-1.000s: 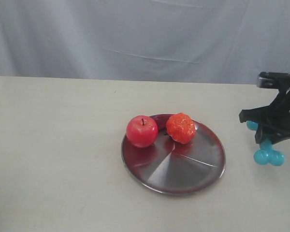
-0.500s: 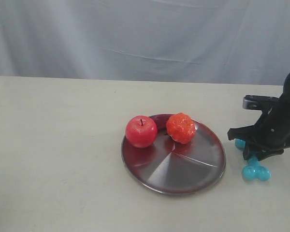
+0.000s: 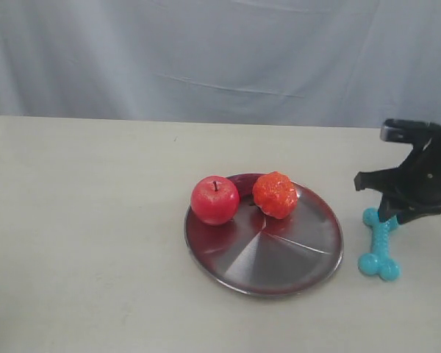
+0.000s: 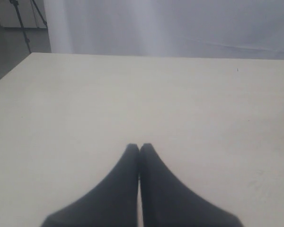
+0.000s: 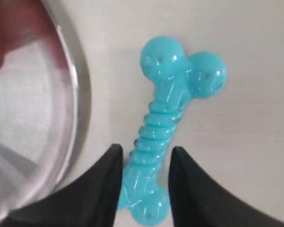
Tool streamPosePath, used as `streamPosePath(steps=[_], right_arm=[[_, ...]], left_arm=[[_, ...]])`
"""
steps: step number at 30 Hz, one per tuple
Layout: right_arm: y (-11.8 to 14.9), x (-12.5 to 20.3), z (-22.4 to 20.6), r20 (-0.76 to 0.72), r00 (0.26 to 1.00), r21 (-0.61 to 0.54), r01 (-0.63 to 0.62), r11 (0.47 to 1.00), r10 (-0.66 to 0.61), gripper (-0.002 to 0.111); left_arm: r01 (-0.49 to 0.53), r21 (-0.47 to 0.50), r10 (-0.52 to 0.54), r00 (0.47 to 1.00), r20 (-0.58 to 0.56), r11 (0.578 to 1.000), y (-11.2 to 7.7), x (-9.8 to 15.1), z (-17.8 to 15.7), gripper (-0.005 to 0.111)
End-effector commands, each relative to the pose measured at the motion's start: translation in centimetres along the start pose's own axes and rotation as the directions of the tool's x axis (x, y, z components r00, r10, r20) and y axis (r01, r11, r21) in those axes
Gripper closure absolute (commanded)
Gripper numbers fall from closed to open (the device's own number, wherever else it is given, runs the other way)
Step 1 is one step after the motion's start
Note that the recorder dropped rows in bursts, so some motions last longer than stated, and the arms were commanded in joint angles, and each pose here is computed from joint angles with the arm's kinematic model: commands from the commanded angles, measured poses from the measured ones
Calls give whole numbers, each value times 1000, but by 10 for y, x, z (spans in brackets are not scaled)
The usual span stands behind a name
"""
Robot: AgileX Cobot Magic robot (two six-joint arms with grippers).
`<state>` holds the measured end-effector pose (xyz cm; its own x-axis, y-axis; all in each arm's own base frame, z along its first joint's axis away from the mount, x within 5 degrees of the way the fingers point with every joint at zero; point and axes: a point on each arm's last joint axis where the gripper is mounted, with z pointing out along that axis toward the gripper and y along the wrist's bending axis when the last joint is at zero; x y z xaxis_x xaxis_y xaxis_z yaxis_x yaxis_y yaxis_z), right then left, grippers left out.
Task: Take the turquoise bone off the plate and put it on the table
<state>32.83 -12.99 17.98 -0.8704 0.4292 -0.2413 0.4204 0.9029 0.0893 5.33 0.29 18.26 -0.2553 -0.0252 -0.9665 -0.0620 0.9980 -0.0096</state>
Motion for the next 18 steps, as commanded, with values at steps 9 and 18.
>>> streamPosePath(steps=[9,18], right_arm=[[29,116,-293,857,497,44,189,981,-134,109],[12,223,-311,985,151,51,183,982,-80,109]], left_arm=[[4,8,-4,1000,4,1000,0,0,0,107],[4,8,-4,1000,4,1000,0,0,0,107]])
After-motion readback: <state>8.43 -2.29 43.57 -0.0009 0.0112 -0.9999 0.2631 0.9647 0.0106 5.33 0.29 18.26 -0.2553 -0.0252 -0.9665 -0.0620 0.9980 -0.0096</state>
